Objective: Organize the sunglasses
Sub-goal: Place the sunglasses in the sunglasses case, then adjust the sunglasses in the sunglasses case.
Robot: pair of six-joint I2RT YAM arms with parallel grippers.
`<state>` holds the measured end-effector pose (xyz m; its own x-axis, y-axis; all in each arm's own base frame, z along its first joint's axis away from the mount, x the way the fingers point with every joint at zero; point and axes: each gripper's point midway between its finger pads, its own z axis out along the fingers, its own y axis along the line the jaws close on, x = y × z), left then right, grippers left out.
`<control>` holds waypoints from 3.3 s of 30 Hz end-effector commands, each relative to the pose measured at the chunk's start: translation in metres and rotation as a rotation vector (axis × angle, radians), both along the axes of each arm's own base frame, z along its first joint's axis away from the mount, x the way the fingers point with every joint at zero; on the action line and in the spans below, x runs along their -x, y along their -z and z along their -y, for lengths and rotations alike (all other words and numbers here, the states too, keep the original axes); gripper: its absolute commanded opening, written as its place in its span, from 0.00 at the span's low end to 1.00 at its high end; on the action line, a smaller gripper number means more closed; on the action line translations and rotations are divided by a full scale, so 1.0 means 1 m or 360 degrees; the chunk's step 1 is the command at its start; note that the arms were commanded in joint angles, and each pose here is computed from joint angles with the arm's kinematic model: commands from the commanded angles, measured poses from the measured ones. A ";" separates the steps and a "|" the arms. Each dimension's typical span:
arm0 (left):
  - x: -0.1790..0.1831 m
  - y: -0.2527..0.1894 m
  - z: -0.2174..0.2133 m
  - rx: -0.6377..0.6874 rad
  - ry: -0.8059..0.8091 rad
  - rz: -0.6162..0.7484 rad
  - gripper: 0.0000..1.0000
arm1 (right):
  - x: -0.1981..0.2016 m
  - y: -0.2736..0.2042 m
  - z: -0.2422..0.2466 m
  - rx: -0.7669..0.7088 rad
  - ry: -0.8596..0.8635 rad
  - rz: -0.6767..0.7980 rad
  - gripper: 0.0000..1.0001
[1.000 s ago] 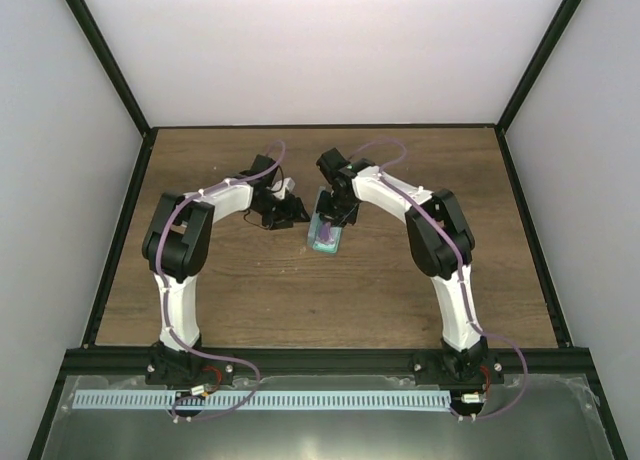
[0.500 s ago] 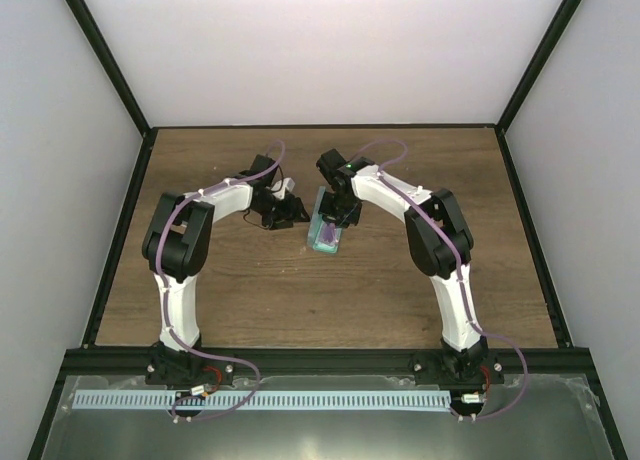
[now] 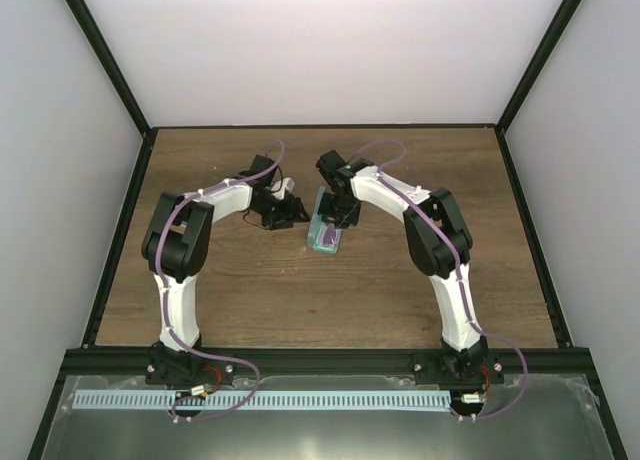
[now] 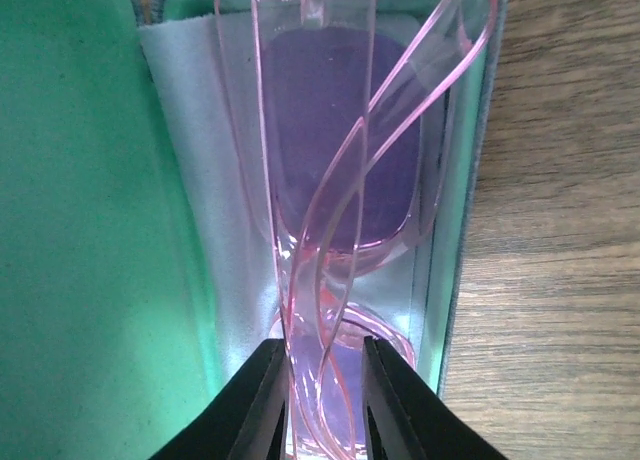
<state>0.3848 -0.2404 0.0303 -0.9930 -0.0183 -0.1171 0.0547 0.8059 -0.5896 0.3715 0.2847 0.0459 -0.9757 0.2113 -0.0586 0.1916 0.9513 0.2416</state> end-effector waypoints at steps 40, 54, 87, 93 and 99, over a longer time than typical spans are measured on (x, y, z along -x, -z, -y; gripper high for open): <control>0.031 0.046 -0.027 -0.0267 0.0023 -0.0200 0.61 | -0.017 0.006 -0.005 -0.0284 -0.0032 0.0061 0.23; 0.029 0.046 -0.027 -0.0266 0.0026 -0.0198 0.61 | -0.025 -0.045 0.024 -0.0275 0.0021 0.0192 0.25; -0.020 -0.014 -0.027 -0.0275 0.0020 0.0004 0.62 | -0.032 -0.059 0.024 -0.0417 -0.0044 0.0314 0.26; -0.023 -0.020 -0.019 -0.0246 0.0028 -0.0007 0.62 | -0.007 -0.013 0.051 -0.0287 0.0034 0.0182 0.25; -0.023 -0.031 -0.003 -0.0225 0.0072 0.0015 0.63 | 0.004 0.013 0.047 -0.0334 0.0024 0.0097 0.25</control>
<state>0.4112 -0.2237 0.0623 -0.9897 0.0124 -0.1428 0.0782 0.8819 -0.4648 0.3610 0.2337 0.0386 -0.9693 0.2365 -0.0678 0.1866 0.8864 0.4236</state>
